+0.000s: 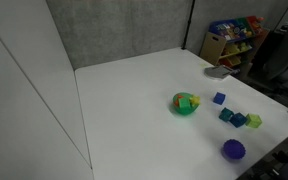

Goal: Put the green toy in the green bowl

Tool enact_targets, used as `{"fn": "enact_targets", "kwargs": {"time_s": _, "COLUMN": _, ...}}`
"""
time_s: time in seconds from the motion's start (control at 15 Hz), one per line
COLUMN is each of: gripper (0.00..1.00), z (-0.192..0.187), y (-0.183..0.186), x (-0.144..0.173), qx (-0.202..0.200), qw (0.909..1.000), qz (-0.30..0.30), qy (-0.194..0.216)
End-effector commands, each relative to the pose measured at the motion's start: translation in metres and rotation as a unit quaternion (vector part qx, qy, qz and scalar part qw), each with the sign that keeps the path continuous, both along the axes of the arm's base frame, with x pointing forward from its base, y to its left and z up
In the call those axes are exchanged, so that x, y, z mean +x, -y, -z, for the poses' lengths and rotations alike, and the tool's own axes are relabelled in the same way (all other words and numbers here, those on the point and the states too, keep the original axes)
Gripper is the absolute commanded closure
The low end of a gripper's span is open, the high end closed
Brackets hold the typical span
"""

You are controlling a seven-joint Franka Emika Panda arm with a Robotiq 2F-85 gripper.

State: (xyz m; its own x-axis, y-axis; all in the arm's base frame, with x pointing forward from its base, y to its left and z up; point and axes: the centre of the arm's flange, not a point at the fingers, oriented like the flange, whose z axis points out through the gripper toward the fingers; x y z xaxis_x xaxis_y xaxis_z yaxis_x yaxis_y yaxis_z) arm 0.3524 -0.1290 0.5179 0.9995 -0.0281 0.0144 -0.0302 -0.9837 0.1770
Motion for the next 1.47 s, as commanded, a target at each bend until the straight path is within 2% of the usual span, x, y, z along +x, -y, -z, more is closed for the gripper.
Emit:
{"fn": "enact_targets", "kwargs": {"time_s": 0.0, "gripper": 0.0, "z": 0.0, "y": 0.0, "x": 0.0, "qx": 0.0, "qw": 1.0, "qz": 0.0, "qy": 0.0}}
{"fn": "enact_targets", "kwargs": {"time_s": 0.6, "gripper": 0.0, "z": 0.0, "y": 0.0, "x": 0.0, "qx": 0.0, "qw": 1.0, "qz": 0.0, "qy": 0.0}}
{"fn": "enact_targets", "kwargs": {"time_s": 1.07, "gripper": 0.0, "z": 0.017, "y": -0.004, "x": 0.031, "qx": 0.03, "qw": 0.9994, "qz": 0.014, "qy": 0.005}}
{"fn": "enact_targets", "kwargs": {"time_s": 1.4, "gripper": 0.0, "z": 0.041, "y": -0.006, "x": 0.067, "qx": 0.053, "qw": 0.9982, "qz": 0.027, "qy": 0.011}}
